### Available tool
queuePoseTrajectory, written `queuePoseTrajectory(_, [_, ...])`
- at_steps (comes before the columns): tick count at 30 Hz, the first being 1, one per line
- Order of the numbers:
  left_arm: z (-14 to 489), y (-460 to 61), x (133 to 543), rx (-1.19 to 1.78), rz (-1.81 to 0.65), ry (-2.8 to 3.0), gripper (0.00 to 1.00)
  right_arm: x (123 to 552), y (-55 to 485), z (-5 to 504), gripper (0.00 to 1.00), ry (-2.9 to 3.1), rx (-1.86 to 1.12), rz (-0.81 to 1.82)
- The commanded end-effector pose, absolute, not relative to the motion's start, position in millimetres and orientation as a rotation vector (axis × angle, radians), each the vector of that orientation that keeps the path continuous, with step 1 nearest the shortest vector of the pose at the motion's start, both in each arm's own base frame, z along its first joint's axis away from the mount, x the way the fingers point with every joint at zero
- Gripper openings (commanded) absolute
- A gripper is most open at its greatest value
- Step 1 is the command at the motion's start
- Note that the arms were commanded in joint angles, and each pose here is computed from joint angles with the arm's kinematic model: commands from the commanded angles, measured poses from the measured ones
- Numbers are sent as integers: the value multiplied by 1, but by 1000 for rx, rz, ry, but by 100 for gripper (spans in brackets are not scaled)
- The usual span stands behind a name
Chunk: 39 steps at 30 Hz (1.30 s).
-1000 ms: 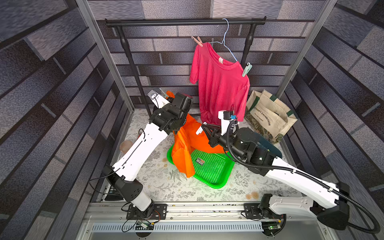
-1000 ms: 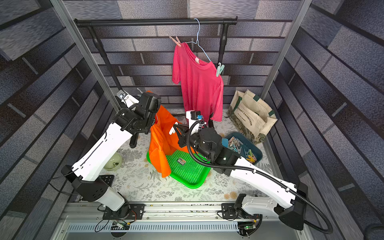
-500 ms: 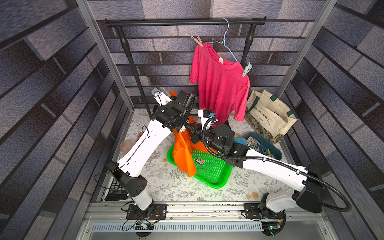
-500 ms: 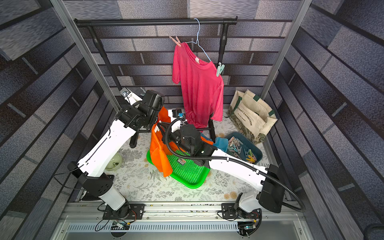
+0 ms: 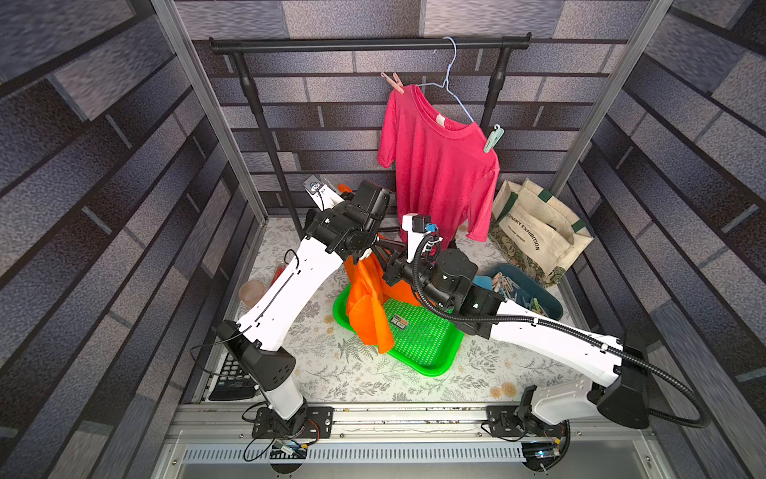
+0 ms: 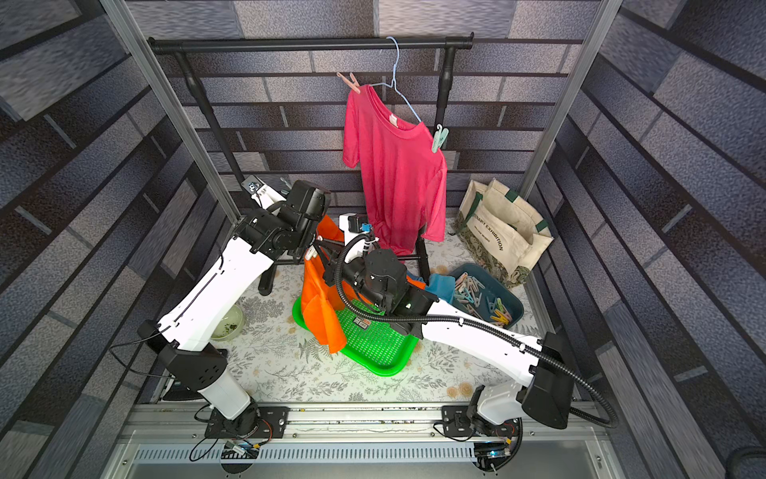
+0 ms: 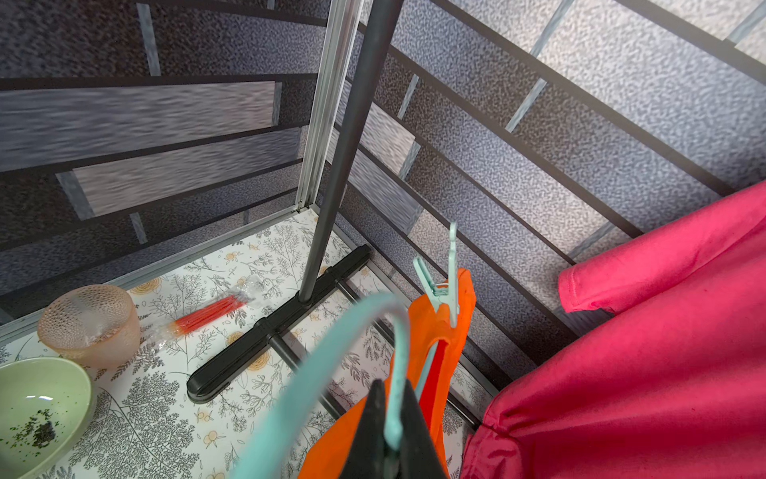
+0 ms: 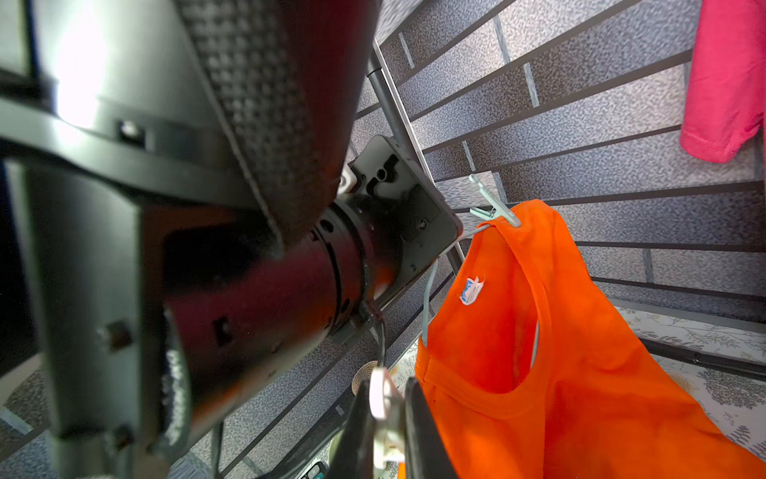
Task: Use clothespins to secure the t-shirt on both sides of the hanger
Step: Clamp the T-shirt on the hanger, then hang the hanger on the clothesline.
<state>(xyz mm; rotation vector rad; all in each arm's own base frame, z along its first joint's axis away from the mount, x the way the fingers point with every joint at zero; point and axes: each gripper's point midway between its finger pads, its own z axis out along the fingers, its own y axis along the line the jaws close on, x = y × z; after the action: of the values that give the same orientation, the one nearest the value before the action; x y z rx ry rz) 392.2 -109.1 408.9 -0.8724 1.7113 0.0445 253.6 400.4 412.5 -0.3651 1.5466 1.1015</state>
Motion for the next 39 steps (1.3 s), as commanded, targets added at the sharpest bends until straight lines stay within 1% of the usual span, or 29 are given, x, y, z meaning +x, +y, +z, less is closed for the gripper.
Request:
queuePoseTrajectory(1, [418,-106,389,-898,21,1689,0,254,411,406,0,1557,-360,1121])
queuePoseTrajectory(8, [418,-105,389,-903,8,1690,0,255,432,381,0,1618,-385,1124])
queuePoseTrajectory(14, [417,-104,391,-908,7,1697,0,240,448,368,0,1628,-478,1090])
queuePoseTrajectory(15, [416,-103,390,-908,7,1700,0,235,452,367,8,1626,-504,1100])
queuePoseTrajectory(16, [416,-103,391,-909,7,1702,0,231,454,367,21,1624,-523,1119])
queuePoseTrajectory(17, [416,-102,390,-908,3,1706,0,227,455,368,38,1623,-541,1142])
queuePoseTrajectory(18, [416,-101,390,-905,6,1710,0,222,456,369,51,1624,-556,1164])
queuePoseTrajectory(19, [416,-101,391,-894,7,1718,0,219,455,371,59,1622,-562,1178])
queuePoseTrajectory(21, [417,-101,393,-857,-5,1738,0,211,448,378,66,1622,-590,1191])
queuePoseTrajectory(25, [422,-111,400,-702,-92,1784,0,195,423,392,72,1626,-645,1169])
queuePoseTrajectory(28, [432,-117,398,-551,-199,1802,0,183,390,401,76,1617,-692,1102])
queuePoseTrajectory(31, [445,-137,392,-324,-401,1819,0,176,355,405,84,1621,-759,961])
queuePoseTrajectory(33, [453,-157,380,-129,-552,1817,0,182,335,402,84,1678,-812,840])
queuePoseTrajectory(35, [462,-172,360,49,-640,1798,0,192,320,397,80,1752,-854,813])
queuePoseTrajectory(39, [468,-188,323,299,-725,1791,0,201,304,399,65,1775,-928,885])
